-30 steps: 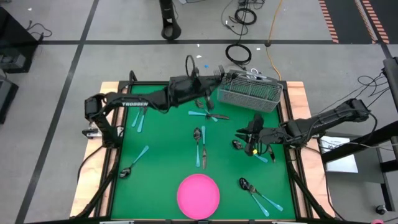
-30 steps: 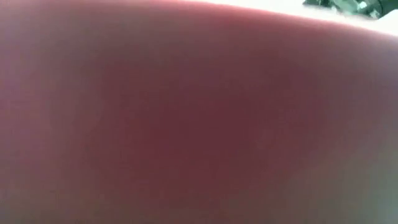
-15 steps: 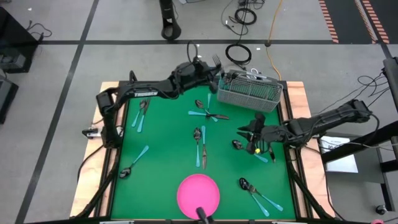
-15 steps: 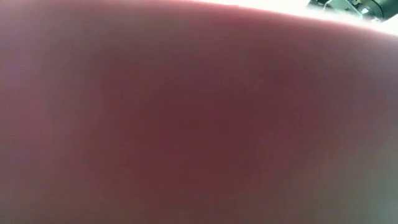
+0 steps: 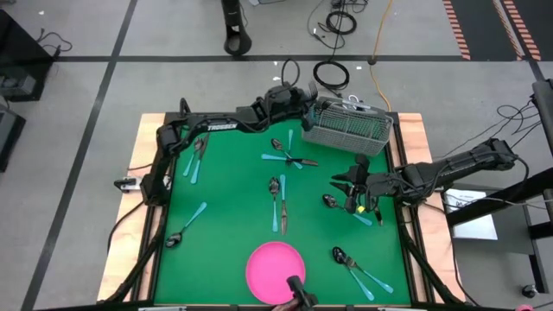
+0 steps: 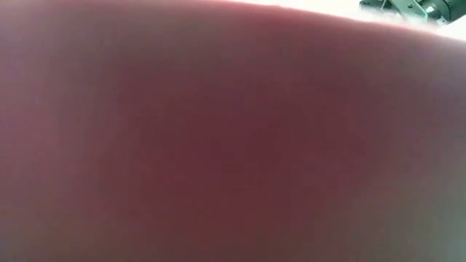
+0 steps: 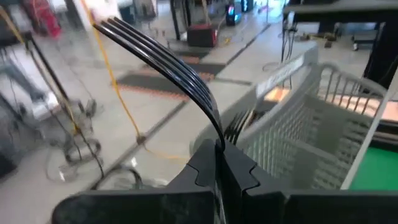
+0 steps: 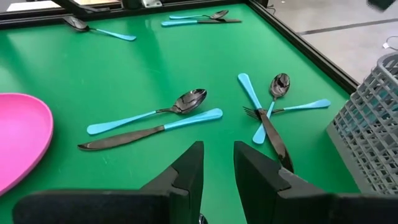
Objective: Sort silverware
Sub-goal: Put the blue fork into the utensil holder
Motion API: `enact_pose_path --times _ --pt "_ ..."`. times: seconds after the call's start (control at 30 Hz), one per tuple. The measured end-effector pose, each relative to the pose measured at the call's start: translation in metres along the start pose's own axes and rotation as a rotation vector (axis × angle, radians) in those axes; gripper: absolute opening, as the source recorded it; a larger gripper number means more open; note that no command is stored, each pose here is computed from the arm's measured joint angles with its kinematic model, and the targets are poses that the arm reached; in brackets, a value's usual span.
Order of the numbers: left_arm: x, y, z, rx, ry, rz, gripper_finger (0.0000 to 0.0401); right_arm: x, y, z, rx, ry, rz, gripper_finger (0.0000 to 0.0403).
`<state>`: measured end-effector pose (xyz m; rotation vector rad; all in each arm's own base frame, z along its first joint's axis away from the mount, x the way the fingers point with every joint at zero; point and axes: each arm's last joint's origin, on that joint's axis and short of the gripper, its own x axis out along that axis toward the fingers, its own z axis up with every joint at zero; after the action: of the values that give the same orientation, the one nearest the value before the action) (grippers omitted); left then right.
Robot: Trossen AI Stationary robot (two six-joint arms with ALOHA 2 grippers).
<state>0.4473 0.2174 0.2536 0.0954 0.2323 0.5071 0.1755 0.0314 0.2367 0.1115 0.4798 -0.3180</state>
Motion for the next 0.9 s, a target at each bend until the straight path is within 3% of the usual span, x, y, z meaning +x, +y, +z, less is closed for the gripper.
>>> enact_pose_path --times 0.3,0.67,0.9 --pt "0.0 -0.002 -0.007 -0.049 0.063 -0.047 0.0002 0.0 0.0 0.0 -0.003 0.004 -0.001 0.0077" --pt "-0.001 -0.009 -0.006 -0.046 0.075 -0.095 0.0071 0.0 0.0 0.0 0.008 0.002 0.002 0.0077" --pt "-0.02 -0.003 0.015 -0.047 0.102 -0.091 0.0087 0.0 0.0 0.0 0.01 0.002 0.004 0.0077"
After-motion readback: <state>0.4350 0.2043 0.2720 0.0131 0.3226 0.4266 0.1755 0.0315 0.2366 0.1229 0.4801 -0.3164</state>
